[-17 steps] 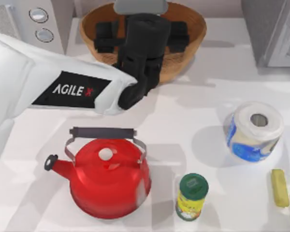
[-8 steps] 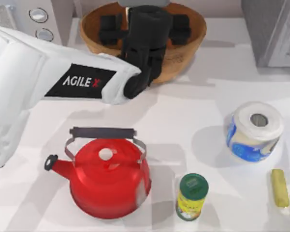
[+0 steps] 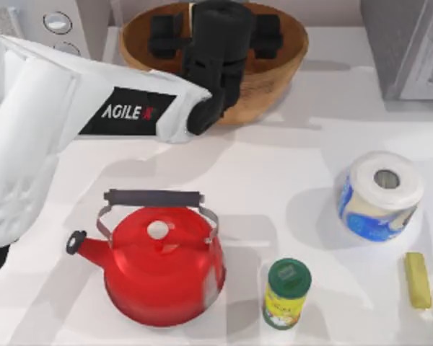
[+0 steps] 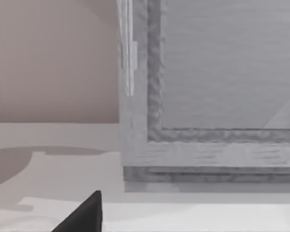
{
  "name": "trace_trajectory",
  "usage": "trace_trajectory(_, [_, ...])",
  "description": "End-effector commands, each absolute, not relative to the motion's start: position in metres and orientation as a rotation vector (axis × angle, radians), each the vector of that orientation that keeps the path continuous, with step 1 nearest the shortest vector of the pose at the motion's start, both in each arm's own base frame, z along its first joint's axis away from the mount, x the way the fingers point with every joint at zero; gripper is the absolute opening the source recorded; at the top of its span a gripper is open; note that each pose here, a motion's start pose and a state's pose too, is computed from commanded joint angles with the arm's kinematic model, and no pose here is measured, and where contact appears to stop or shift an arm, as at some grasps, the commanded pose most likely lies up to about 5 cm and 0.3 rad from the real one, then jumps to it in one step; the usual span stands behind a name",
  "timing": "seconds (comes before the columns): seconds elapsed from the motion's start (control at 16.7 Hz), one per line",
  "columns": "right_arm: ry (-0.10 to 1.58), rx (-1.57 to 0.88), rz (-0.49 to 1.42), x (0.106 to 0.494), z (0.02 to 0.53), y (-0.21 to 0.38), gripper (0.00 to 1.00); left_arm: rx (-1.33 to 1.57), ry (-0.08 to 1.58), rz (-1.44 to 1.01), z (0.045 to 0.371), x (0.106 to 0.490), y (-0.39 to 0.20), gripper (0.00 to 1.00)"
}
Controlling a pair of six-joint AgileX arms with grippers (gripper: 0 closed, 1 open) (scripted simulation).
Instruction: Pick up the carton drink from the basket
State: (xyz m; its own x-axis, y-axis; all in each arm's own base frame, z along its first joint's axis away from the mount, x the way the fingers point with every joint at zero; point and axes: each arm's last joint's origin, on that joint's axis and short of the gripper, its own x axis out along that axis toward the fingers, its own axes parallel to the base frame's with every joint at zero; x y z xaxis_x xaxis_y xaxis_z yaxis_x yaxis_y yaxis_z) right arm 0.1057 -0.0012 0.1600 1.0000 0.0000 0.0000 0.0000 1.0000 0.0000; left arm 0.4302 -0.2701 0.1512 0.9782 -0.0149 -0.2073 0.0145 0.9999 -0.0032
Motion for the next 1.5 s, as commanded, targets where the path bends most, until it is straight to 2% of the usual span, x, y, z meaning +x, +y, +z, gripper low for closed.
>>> trace_trajectory(0.78, [0.0,0.0,0.0,0.106,0.16,-0.001,1.0,-0.002,0.209,-0.015,0.151,0.43,-0.27,0.02])
trace_trajectory(1.38, [0.0,0.0,0.0,0.106,0.16,-0.001,1.0,-0.002,0.206,-0.018,0.153,0.429,-0.272,0.0])
trace_trajectory(1.5, [0.0,0.0,0.0,0.106,0.16,-0.001,1.0,-0.011,0.191,-0.02,0.169,0.432,-0.274,0.0])
